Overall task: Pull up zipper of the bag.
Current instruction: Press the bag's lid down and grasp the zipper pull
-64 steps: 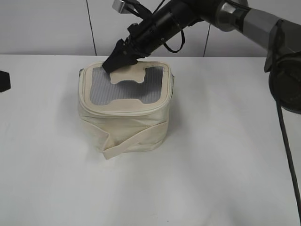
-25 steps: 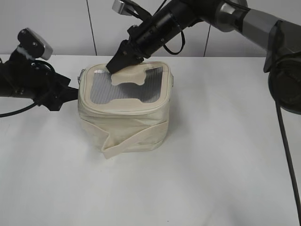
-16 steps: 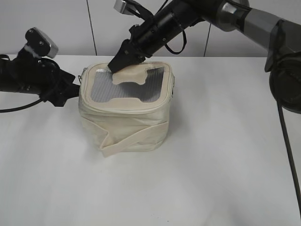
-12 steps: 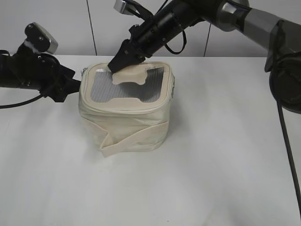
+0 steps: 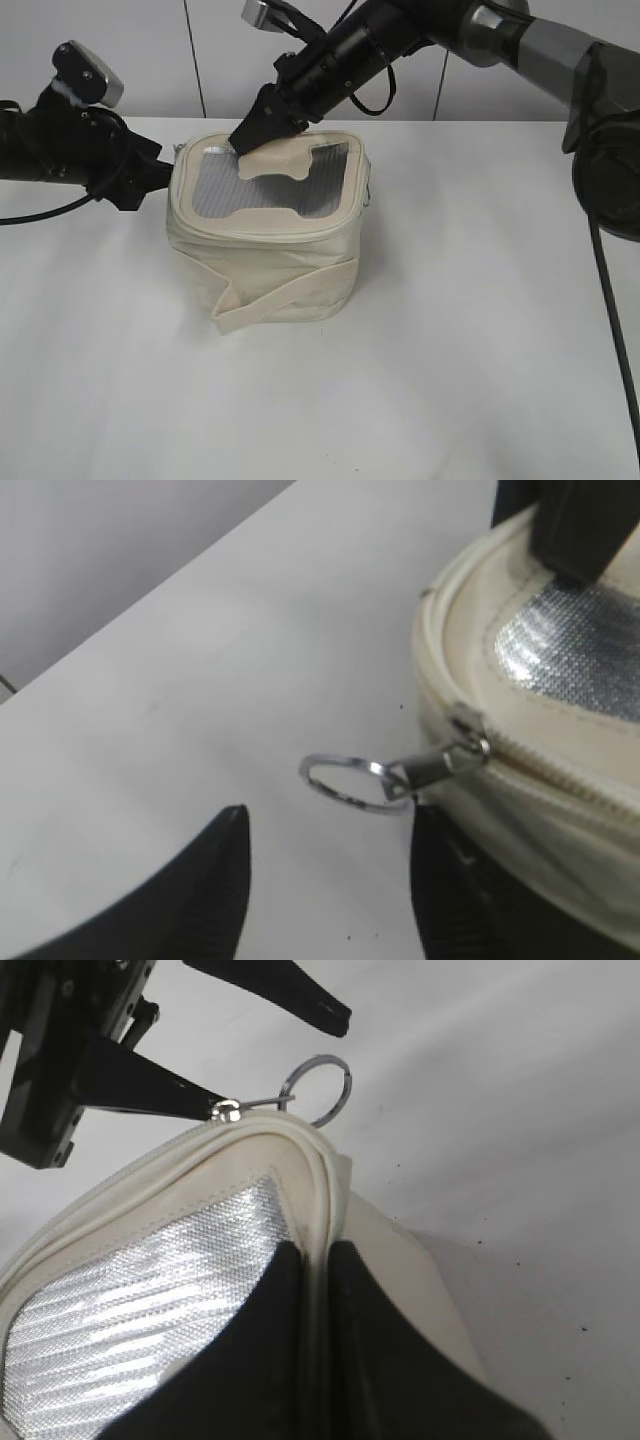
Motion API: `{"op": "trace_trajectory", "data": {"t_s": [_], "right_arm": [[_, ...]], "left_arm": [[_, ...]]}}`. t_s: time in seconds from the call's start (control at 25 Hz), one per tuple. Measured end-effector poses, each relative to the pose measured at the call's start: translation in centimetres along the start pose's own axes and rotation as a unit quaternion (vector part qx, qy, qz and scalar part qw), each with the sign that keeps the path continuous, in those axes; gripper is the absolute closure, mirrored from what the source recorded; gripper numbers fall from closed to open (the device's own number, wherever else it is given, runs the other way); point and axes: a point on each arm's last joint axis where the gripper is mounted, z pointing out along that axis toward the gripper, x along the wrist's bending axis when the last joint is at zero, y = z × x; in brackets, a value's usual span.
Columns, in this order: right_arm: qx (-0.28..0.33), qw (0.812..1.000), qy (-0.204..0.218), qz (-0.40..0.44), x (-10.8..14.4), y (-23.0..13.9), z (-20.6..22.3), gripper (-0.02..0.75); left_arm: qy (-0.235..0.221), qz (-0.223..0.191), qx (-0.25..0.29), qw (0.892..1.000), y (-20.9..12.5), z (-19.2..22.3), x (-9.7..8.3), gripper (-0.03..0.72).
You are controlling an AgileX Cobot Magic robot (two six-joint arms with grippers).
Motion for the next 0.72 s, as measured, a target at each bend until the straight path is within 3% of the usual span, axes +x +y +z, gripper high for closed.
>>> {"op": "trace_trajectory", "data": {"t_s": [0.24,0.44,0.72], "right_arm": [[0.000,1.000,0.000,0.000,0.01,-0.01,0.00,0.682],[0.000,1.000,0.000,0.000,0.04,0.01,0.03,0.682],[0.000,1.000,0.000,0.001,0.04,0.01,0.03,0.682]], "left_arm": [[-0.008,-0.006,-0.015,1.000,0.28,-0.02,-0.10,0.283],[0.022,-0.004,0.020,1.000,-0.29,0.04,0.40,0.283],[0.002,0.001,-0.001,1.000,0.44,0.29,-0.18,0.284]]}}
